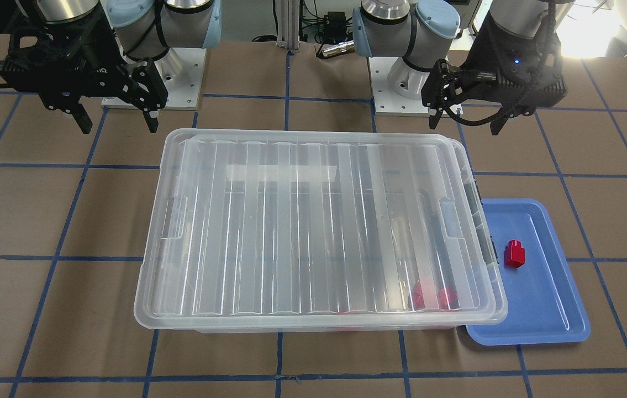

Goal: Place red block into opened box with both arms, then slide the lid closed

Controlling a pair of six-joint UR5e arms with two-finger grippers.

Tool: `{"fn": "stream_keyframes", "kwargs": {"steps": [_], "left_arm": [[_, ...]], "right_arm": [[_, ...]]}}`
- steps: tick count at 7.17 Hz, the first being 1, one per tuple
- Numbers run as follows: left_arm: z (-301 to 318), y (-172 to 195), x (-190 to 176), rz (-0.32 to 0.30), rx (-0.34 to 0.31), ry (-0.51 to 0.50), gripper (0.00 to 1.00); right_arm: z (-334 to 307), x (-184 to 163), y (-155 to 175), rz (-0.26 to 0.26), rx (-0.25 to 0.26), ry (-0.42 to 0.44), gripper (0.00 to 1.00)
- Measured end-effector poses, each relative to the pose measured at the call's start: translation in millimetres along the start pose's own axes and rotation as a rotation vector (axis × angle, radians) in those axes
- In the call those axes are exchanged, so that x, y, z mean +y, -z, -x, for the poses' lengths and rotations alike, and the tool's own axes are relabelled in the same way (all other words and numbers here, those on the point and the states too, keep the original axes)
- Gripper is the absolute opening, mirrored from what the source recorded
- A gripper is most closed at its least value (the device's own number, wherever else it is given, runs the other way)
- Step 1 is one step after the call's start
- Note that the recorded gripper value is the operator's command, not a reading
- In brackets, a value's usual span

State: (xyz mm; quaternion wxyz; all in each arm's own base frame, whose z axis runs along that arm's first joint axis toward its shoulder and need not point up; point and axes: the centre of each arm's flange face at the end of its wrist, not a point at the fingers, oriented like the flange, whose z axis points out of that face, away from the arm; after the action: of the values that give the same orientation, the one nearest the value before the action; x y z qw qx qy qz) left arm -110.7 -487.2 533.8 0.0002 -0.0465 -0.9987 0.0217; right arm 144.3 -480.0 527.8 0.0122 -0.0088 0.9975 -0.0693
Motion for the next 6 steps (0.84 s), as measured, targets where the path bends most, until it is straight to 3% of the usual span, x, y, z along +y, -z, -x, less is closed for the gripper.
{"fn": "stream_keyframes", "kwargs": {"steps": [2,3,5,6], "left_arm": [[0.9,0.9,0.8,-0.003,-0.001,-0.005,1.0],[3.7,-0.4,-0.3,-0.002,0.002,-0.011,1.0],[42.4,-6.5,-7.1,0.007,0.004,-0.031,1.0],[83.3,-14.4,-10.8,0.023,0.009,-0.049,1.0]], "right_arm": [[-0.2,0.9,-4.3,0.005,-0.002,-0.002,1.0],[-0.5,3.0,-20.0,0.032,-0.002,-0.006,1.0],[-3.7,-13.1,-106.5,0.09,0.009,-0.001,1.0],[-5.2,-22.2,-141.2,0.084,0.012,0.002,1.0]]}}
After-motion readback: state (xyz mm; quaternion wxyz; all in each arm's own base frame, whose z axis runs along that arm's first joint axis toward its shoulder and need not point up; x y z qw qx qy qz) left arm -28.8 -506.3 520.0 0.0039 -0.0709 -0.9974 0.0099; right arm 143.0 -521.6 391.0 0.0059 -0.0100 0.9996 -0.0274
